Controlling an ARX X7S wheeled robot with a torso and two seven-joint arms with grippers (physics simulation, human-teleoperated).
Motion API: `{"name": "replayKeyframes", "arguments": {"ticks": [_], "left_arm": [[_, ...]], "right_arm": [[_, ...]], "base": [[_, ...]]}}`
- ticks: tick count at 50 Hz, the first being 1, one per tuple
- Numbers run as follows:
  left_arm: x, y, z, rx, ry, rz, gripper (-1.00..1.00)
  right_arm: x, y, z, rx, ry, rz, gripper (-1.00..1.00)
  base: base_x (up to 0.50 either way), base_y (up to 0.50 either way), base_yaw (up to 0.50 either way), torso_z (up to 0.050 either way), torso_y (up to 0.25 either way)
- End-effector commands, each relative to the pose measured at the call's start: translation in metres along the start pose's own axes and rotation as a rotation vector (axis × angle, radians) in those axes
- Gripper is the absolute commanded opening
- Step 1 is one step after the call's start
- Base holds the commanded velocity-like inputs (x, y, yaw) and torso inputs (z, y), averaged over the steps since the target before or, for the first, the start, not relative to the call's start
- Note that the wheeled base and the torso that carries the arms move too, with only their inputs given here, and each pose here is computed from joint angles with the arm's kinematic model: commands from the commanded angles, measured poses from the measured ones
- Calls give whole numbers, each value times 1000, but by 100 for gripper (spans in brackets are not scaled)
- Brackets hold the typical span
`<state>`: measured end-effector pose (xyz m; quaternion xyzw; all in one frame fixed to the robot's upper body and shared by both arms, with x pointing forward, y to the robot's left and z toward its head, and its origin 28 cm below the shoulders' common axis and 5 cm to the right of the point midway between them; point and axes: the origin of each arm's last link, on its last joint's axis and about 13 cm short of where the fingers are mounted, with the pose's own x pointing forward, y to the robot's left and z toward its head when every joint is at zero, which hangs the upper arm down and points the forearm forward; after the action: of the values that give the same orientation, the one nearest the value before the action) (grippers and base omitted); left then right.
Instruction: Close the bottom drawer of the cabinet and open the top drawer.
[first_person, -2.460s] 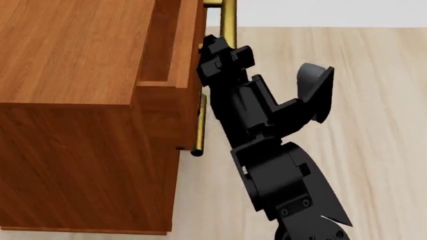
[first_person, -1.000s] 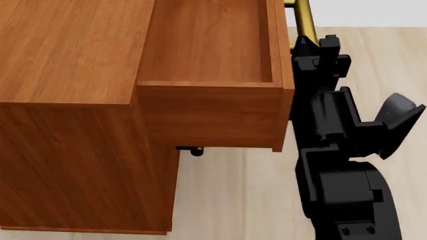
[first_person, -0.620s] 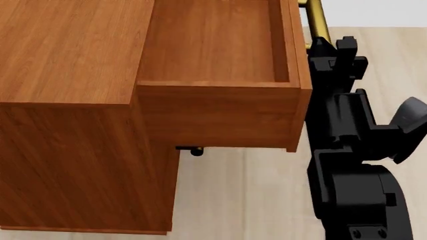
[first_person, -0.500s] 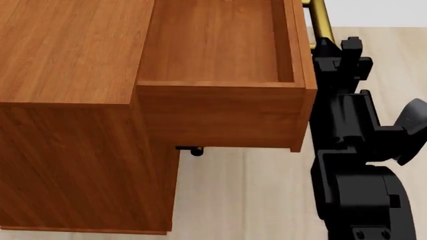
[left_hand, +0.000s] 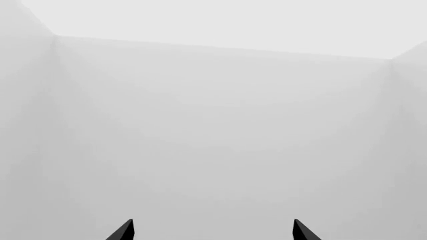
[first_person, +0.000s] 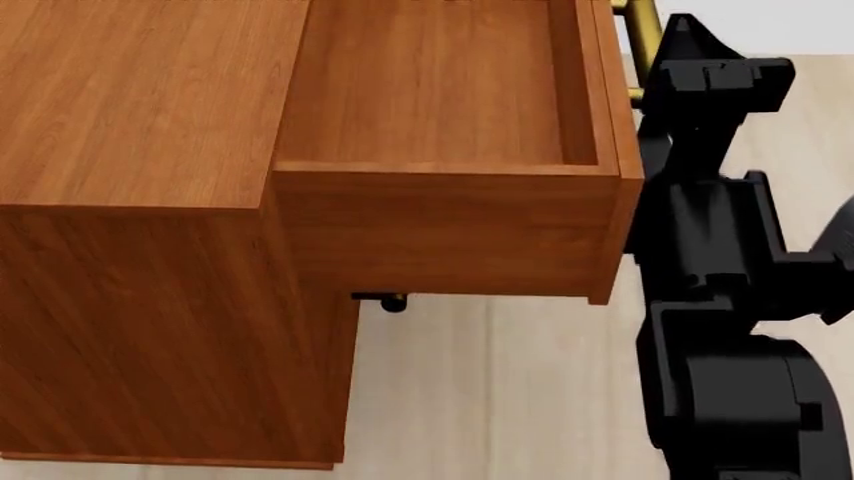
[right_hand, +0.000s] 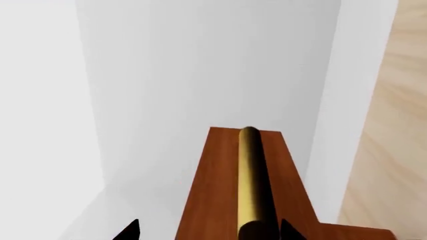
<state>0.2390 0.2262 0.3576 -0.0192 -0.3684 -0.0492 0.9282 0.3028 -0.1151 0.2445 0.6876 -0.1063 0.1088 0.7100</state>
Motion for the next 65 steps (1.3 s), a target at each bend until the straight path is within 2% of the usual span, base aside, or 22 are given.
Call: {"name": "replayKeyframes", "arguments": {"ticks": [1,21,42,65], "left_arm": [[0,1,0,0,-1,2,100],[0,-2,1,1,-2,-4,100],[-2,-1,2,0,-3,-1,100],[-1,-2,2,0,-1,-5,100]], "right_arm": [[-11,24,2,-33,-17,166,100],[-12,22,4,-27,-30,160,100],[-8,3,3,-29,-24,95,100],[-6,-18,11,-23,-79,15,100]], "base": [[0,0,0,0,0],[-3,0,-2,2,4],[-1,0,-1,1,4],[0,0,0,0,0]]}}
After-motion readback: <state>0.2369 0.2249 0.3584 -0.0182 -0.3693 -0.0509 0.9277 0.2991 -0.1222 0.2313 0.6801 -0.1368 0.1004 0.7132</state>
